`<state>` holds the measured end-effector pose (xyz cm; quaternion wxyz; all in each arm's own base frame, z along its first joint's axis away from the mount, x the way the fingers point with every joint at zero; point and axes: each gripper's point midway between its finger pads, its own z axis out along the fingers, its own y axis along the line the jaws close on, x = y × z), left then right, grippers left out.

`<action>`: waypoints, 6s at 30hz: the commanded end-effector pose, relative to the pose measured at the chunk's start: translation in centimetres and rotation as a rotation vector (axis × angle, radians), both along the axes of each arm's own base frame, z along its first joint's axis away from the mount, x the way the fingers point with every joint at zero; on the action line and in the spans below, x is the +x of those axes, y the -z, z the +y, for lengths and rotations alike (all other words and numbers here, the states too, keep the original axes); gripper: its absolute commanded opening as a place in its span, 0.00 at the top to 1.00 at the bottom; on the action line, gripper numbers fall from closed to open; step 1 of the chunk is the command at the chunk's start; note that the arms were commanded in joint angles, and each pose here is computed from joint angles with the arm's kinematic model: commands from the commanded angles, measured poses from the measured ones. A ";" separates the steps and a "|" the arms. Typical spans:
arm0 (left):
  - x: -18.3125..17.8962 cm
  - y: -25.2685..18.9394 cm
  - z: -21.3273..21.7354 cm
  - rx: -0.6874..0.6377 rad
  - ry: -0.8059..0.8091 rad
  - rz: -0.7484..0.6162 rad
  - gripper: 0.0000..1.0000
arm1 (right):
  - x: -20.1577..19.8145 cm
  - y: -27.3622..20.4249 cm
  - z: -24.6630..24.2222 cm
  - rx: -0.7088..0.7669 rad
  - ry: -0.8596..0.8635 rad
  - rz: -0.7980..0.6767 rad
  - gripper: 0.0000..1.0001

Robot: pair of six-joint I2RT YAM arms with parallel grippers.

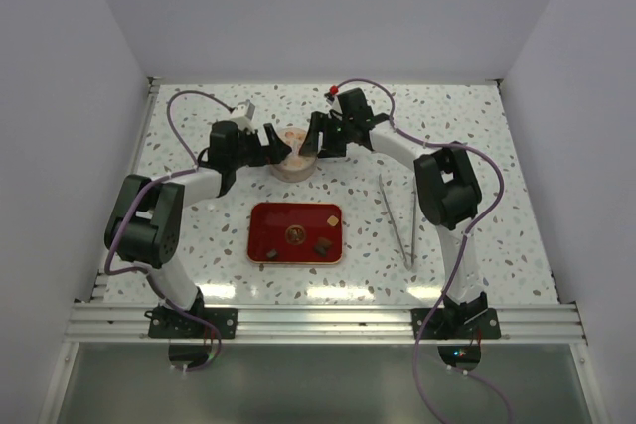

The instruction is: Pack the chocolate

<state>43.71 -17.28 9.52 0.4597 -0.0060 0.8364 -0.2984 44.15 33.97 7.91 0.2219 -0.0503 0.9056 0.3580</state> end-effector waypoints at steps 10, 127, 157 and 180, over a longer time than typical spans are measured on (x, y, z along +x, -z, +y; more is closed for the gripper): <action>1.5 -3.7 1.0 0.046 -0.052 -0.107 0.00 | 1.0 -4.1 -0.5 0.039 0.019 -0.092 0.31; 2.1 6.8 3.2 0.213 -0.061 0.192 0.01 | 4.0 0.1 -3.3 -0.449 0.020 -0.187 0.33; 1.0 -16.9 15.3 0.312 -0.425 -0.256 0.00 | 2.4 -14.9 -19.3 -0.392 0.329 -0.467 0.20; -3.1 -23.9 18.0 0.402 -0.539 -0.350 0.00 | -4.9 -23.3 -28.9 -0.458 0.577 -0.646 0.15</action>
